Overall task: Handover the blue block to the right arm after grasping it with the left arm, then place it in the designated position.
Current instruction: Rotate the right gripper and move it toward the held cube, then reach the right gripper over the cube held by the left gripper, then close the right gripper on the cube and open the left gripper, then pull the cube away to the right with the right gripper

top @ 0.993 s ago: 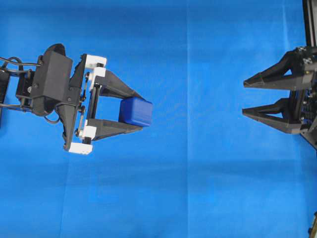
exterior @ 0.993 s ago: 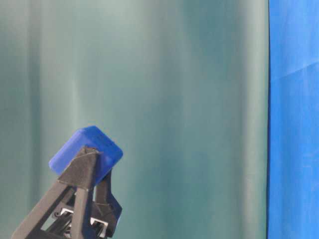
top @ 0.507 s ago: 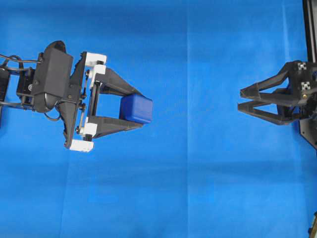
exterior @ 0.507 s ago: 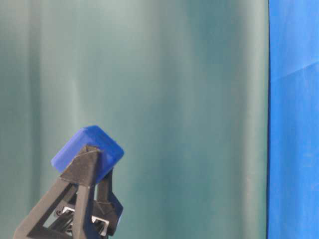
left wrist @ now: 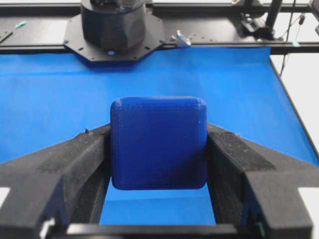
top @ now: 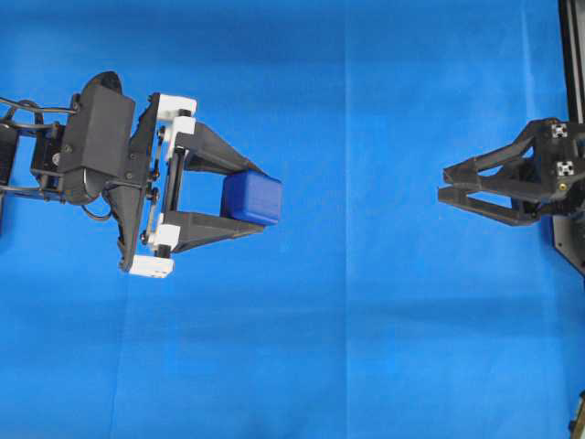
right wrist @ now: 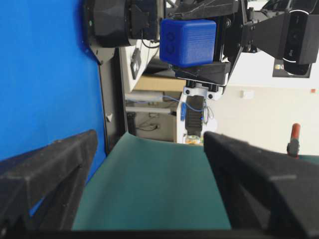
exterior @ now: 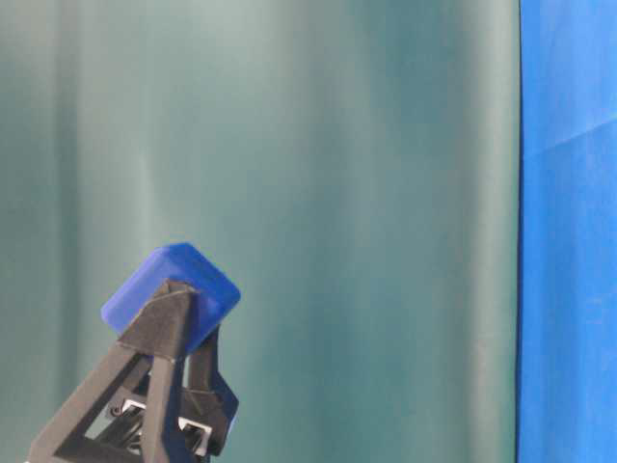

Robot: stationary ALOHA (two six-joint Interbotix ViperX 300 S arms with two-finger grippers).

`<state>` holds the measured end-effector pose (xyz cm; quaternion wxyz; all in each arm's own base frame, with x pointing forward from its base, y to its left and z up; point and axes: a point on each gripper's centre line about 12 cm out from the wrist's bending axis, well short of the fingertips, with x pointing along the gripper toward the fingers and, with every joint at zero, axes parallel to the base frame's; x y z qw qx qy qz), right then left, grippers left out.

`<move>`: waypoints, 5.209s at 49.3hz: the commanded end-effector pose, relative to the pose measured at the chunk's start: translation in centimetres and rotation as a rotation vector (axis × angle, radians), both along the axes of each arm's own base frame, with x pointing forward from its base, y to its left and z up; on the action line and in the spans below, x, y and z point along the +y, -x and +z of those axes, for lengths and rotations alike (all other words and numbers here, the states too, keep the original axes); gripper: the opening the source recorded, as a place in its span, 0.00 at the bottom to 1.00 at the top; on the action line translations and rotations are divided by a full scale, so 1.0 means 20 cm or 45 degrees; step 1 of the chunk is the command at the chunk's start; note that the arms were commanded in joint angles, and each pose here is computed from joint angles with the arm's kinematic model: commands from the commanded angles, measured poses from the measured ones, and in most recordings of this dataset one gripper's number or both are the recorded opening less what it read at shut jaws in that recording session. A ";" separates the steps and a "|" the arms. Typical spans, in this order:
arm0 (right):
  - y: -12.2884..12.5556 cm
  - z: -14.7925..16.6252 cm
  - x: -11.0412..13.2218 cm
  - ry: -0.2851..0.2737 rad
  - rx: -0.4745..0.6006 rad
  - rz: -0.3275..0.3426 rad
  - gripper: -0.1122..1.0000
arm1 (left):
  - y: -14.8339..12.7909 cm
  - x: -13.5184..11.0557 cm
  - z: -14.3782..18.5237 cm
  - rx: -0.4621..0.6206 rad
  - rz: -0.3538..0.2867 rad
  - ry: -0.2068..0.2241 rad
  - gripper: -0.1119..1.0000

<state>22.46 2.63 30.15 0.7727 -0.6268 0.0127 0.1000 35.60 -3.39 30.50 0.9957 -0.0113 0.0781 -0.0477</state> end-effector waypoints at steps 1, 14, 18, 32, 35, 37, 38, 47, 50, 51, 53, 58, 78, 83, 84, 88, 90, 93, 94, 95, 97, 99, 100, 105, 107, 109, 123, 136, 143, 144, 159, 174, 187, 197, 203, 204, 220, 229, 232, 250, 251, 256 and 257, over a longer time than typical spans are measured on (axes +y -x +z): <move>-0.01 0.05 0.01 -0.006 -0.032 0.009 0.96 | 0.01 0.00 0.06 -0.052 0.003 0.009 0.54; -0.01 0.06 0.01 -0.006 -0.034 0.009 0.96 | 0.01 0.00 0.06 -0.054 0.003 0.009 0.54; -0.01 0.06 0.01 -0.006 -0.036 0.009 0.96 | 0.01 0.00 0.06 -0.054 0.003 0.009 0.54; -0.01 0.06 0.00 -0.008 -0.038 0.006 0.96 | 0.01 0.01 0.06 -0.052 0.005 0.009 0.54; -0.01 0.06 0.01 -0.008 -0.036 0.008 0.96 | 0.01 0.00 0.06 -0.054 0.003 0.009 0.54; -0.01 0.06 0.01 -0.008 -0.036 0.008 0.96 | 0.01 0.00 0.06 -0.054 0.003 0.009 0.54; -0.01 0.06 0.01 -0.007 -0.038 0.009 0.96 | 0.01 0.01 0.06 -0.054 0.005 0.009 0.54; -0.01 0.06 0.00 -0.006 -0.038 0.007 0.96 | 0.01 0.01 0.06 -0.052 0.005 0.009 0.54; -0.01 0.06 0.01 -0.008 -0.036 0.008 0.96 | 0.01 0.00 0.06 -0.052 0.003 0.009 0.54; -0.01 0.06 0.01 -0.008 -0.036 0.008 0.96 | 0.01 0.00 0.06 -0.052 0.003 0.009 0.54; -0.01 0.06 0.01 -0.008 -0.036 0.008 0.96 | 0.01 0.00 0.06 -0.052 0.003 0.009 0.54; -0.02 0.06 0.01 -0.014 -0.033 0.008 0.95 | 0.01 0.00 0.06 -0.050 0.003 0.009 0.54; -0.21 0.13 0.02 -0.012 0.004 0.007 0.95 | 0.01 0.00 0.06 -0.046 0.003 0.010 0.54; -0.29 0.15 0.03 -0.013 0.016 0.007 0.95 | 0.01 0.00 0.06 -0.046 0.003 0.010 0.54; -0.31 0.16 0.03 -0.013 0.018 0.007 0.95 | 0.01 0.00 0.06 -0.048 0.003 0.010 0.54; -0.38 0.17 0.04 -0.012 0.030 0.007 0.95 | 0.01 0.00 0.06 -0.046 0.003 0.010 0.54; -0.42 0.18 0.04 -0.014 0.034 0.006 0.95 | 0.01 0.00 0.06 -0.044 0.003 0.010 0.54; -0.47 0.18 0.05 -0.015 0.042 0.006 0.95 | 0.01 0.00 0.06 -0.044 0.003 0.010 0.54; -0.49 0.18 0.05 -0.016 0.046 0.004 0.95 | 0.01 0.00 0.06 -0.046 0.003 0.010 0.54; -0.51 0.18 0.05 -0.014 0.048 0.004 0.95 | 0.01 0.00 0.06 -0.048 0.003 0.010 0.54; -0.55 0.19 0.05 -0.016 0.052 0.004 0.95 | 0.01 0.01 0.06 -0.044 0.005 0.010 0.54; -0.58 0.18 0.06 -0.017 0.060 0.001 0.95 | 0.01 0.00 0.06 -0.046 0.003 0.010 0.54; -0.60 0.19 0.06 -0.017 0.062 0.001 0.95 | 0.01 0.01 0.06 -0.046 0.005 0.010 0.54; -0.69 0.18 0.06 -0.015 0.075 0.000 0.95 | 0.01 0.00 0.06 -0.044 0.003 0.010 0.54; -0.73 0.18 0.06 -0.015 0.077 -0.002 0.95 | 0.01 0.00 0.06 -0.046 0.003 0.010 0.54; -0.76 0.19 0.07 -0.015 0.078 -0.004 0.95 | 0.01 0.01 0.06 -0.046 0.005 0.012 0.54; -0.96 0.21 0.07 -0.019 0.071 -0.012 0.95 | 0.01 0.01 0.06 -0.044 0.005 0.010 0.54; -1.00 0.20 0.06 -0.016 0.079 -0.035 0.95 | 0.01 0.01 0.05 -0.030 0.006 0.010 0.54; -0.99 0.19 0.05 -0.010 0.093 -0.059 0.95 | 0.01 0.00 0.05 -0.028 0.004 0.010 0.54; -0.99 0.19 0.05 -0.009 0.095 -0.065 0.95 | 0.01 0.00 0.05 -0.028 0.004 0.010 0.54; -0.96 0.18 0.02 0.005 0.124 -0.132 0.47 | 0.01 0.00 0.04 -0.009 0.004 0.008 0.54; -0.97 0.18 0.01 0.006 0.128 -0.135 0.47 | 0.01 0.00 0.05 -0.011 0.004 0.007 0.54; -0.97 0.18 0.01 0.006 0.128 -0.135 0.47 | 0.01 0.01 0.05 -0.007 0.006 0.008 0.54; -0.96 0.18 0.01 0.007 0.130 -0.137 0.47 | 0.01 0.01 0.05 -0.017 0.006 0.011 0.59; -0.97 0.18 0.01 0.005 0.130 -0.136 0.47 | 0.01 0.01 0.06 -0.021 0.008 0.007 0.87; -0.97 0.18 0.01 0.006 0.129 -0.135 0.47 | 0.01 0.01 0.05 -0.019 0.008 0.007 0.90; -0.96 0.17 0.02 -0.006 0.134 -0.138 0.47 | 0.01 0.03 0.06 -0.029 0.023 0.008 0.93; -0.88 0.17 0.01 -0.012 0.136 -0.135 0.47 | 0.01 0.03 0.06 -0.029 0.025 0.008 0.93; -0.84 0.17 0.01 -0.012 0.135 -0.137 0.47 | 0.01 0.04 0.06 -0.031 0.029 0.008 0.93; -0.56 0.21 -0.01 -0.023 0.092 -0.136 0.47 | 0.01 0.04 0.06 -0.031 0.031 0.008 0.92; -0.55 0.21 -0.01 -0.024 0.090 -0.140 0.47 | 0.01 0.04 0.05 -0.027 0.031 0.008 0.92; -0.48 0.22 -0.02 -0.025 0.079 -0.153 0.47 | 0.01 0.04 0.06 -0.031 0.031 0.008 0.92; -0.47 0.22 -0.02 -0.025 0.078 -0.158 0.47 | 0.01 0.05 0.06 -0.029 0.033 0.008 0.92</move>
